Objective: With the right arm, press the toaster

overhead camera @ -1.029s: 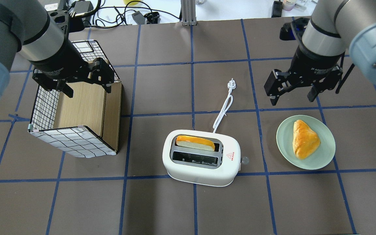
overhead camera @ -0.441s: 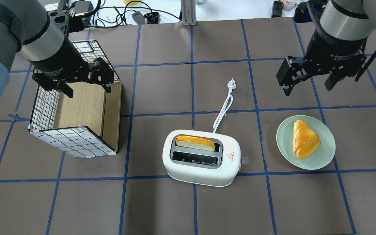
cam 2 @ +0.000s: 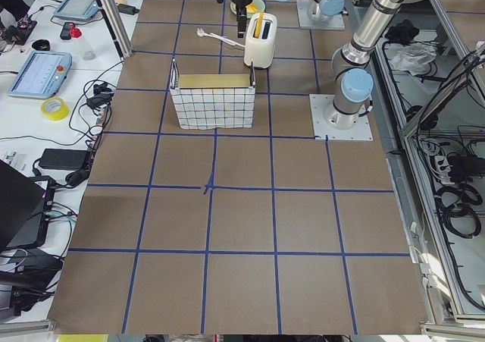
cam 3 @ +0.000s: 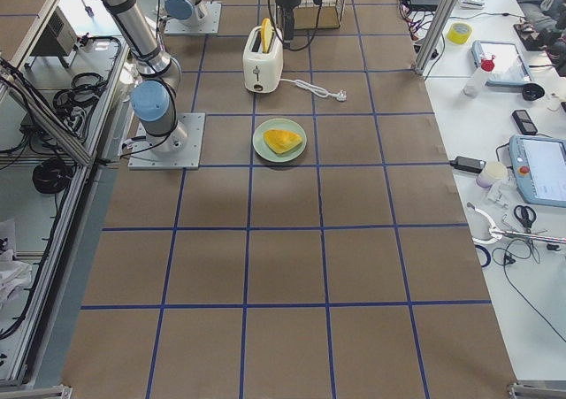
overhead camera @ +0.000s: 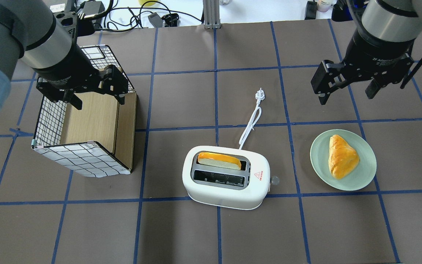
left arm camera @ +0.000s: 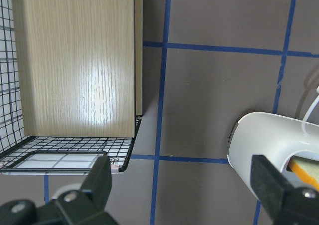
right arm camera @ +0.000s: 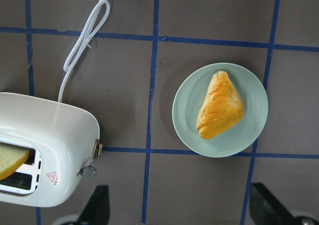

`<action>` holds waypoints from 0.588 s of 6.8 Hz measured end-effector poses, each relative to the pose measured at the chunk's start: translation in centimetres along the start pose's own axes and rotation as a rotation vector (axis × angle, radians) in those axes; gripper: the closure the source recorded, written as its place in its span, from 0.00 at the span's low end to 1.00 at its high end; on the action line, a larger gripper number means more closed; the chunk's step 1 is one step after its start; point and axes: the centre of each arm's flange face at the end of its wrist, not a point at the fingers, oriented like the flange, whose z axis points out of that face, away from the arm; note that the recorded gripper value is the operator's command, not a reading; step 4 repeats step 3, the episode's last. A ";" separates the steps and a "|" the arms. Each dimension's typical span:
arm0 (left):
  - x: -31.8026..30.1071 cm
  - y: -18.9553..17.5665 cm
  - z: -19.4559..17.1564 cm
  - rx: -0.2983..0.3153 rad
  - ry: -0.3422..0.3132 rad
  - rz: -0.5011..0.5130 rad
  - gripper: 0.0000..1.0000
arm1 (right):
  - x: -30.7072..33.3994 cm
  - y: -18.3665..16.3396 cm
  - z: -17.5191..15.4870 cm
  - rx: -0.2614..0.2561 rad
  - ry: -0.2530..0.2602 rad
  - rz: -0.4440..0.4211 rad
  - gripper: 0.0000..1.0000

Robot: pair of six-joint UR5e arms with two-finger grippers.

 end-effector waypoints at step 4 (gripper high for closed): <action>0.0 0.0 0.0 0.001 0.000 0.000 0.00 | 0.1 -0.1 -0.1 0.001 0.000 0.002 0.00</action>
